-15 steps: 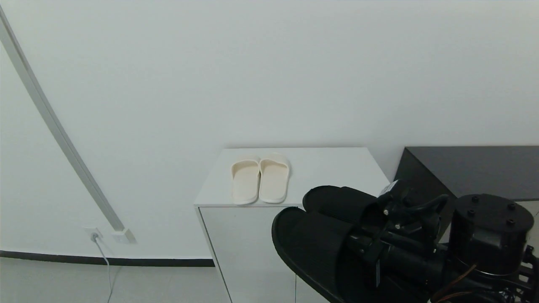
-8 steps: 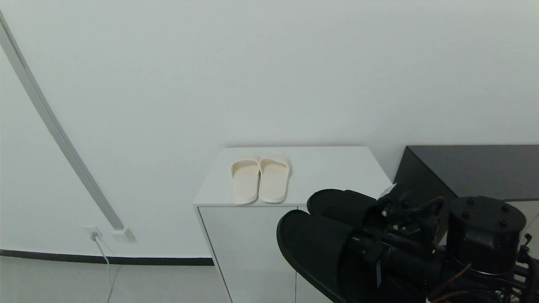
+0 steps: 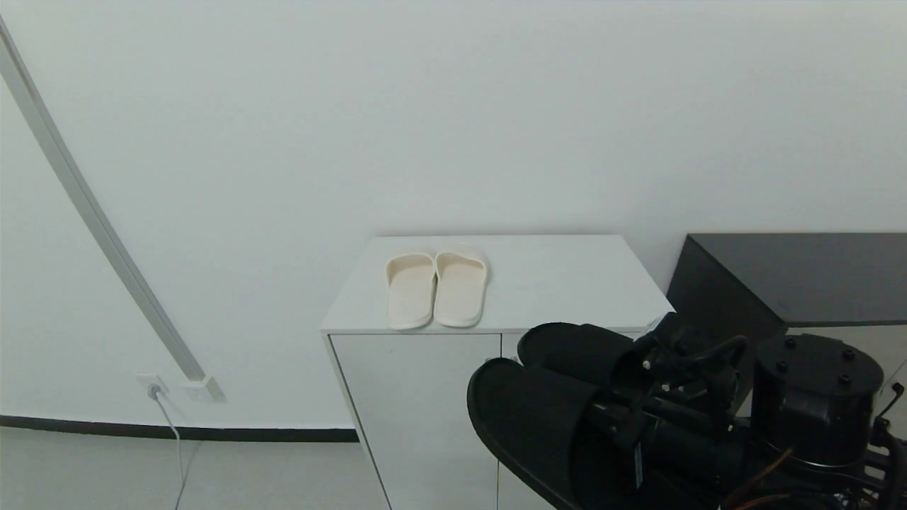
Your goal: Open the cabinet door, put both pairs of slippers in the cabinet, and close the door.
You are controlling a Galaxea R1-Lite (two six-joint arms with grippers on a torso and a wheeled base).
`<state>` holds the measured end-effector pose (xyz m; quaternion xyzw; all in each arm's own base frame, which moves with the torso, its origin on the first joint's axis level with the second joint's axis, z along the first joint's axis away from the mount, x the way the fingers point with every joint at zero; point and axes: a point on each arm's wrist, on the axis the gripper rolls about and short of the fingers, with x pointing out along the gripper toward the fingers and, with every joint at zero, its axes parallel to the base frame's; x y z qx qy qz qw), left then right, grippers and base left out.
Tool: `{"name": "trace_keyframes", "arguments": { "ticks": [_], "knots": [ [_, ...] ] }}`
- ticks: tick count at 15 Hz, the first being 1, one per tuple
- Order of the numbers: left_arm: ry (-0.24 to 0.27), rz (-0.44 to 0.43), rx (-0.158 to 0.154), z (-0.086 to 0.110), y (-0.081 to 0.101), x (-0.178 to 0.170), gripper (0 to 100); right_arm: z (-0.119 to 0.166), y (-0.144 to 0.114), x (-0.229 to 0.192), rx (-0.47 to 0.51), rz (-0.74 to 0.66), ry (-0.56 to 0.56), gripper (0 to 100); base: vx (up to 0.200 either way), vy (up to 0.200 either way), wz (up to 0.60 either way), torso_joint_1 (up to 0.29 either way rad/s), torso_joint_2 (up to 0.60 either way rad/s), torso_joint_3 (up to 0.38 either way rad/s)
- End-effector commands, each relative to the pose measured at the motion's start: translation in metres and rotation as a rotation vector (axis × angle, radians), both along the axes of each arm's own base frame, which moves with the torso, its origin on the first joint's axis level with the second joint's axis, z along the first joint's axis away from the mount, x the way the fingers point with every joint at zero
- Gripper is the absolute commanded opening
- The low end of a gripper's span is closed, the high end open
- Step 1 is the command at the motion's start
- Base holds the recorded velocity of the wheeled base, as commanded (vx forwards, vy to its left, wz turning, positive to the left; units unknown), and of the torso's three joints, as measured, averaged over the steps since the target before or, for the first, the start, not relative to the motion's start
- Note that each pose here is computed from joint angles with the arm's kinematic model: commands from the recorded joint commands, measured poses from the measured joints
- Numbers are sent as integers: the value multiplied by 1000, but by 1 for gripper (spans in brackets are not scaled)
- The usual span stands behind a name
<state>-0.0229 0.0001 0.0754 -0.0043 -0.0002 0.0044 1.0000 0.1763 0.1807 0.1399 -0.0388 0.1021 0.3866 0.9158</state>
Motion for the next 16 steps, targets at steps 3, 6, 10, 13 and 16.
{"name": "trace_keyframes", "arguments": {
  "ticks": [3,6,10,13,16],
  "knots": [
    [2,0,-1,0,0,0,100,-2,-1,-1,-6,-1,6,0,0,0,0,-162,378,214],
    [2,2,-2,0,0,0,100,-2,-1,-1,-8,1,6,0,0,0,0,-199,458,259],
    [2,2,-2,0,0,0,100,-3,-1,-2,-12,3,8,0,0,0,0,-225,546,320],
    [0,2,-2,0,0,0,100,-5,-2,-2,-21,6,7,0,0,0,0,-206,544,320],
    [2,2,-4,0,0,0,100,-7,-2,-3,-34,10,5,0,0,0,0,-196,514,318]
  ]
}}
